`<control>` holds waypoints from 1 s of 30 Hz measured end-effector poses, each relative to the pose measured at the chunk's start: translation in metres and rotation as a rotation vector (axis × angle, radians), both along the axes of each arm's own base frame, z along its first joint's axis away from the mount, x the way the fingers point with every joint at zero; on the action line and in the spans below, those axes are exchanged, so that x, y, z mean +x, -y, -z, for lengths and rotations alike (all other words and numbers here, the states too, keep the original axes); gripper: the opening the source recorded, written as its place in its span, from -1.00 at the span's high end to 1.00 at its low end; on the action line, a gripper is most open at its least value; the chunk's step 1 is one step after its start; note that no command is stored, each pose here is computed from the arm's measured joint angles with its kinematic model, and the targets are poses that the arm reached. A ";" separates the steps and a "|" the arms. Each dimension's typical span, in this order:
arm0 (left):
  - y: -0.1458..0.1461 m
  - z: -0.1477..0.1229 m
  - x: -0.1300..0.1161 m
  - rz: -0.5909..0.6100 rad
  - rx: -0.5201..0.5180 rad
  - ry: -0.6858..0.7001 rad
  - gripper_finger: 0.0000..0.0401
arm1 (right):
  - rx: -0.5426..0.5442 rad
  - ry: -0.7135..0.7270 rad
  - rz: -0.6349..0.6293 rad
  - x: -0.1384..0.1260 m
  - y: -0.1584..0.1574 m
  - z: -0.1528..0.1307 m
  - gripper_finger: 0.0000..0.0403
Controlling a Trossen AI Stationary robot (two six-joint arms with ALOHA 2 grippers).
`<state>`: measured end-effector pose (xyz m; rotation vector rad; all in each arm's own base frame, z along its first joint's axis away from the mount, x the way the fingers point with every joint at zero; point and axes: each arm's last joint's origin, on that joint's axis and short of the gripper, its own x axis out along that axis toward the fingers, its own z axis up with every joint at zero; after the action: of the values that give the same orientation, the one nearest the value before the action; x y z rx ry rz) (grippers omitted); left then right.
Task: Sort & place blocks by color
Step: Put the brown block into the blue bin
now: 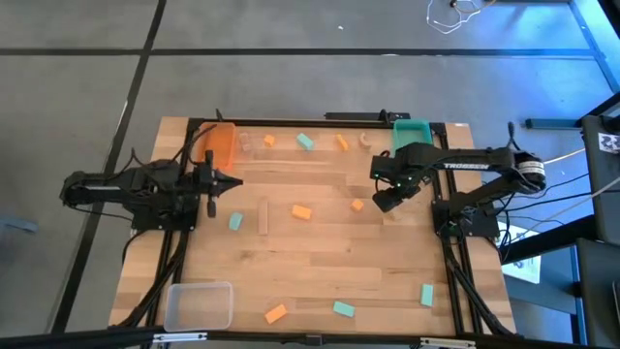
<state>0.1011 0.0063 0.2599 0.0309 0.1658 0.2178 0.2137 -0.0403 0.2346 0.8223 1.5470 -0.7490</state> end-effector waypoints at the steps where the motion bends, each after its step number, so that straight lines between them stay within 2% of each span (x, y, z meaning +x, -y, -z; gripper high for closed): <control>1: 0.000 -0.005 0.001 0.000 0.000 0.001 1.00 | 0.005 -0.013 -0.011 0.000 0.001 0.004 0.31; 9: 0.000 -0.036 0.010 -0.007 0.000 -0.057 1.00 | 0.017 -0.029 -0.023 0.004 0.005 0.025 0.31; 18: -0.002 -0.053 0.016 -0.057 0.021 -0.112 1.00 | 0.020 -0.019 -0.149 0.004 0.005 0.026 0.31; 30: -0.002 -0.055 0.019 -0.054 0.033 -0.120 1.00 | 0.029 -0.001 -0.176 0.010 0.006 0.030 0.05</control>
<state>0.1200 0.0079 0.3153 0.0729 0.2831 0.2725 0.2235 -0.0461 0.2041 0.6970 1.6110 -0.5995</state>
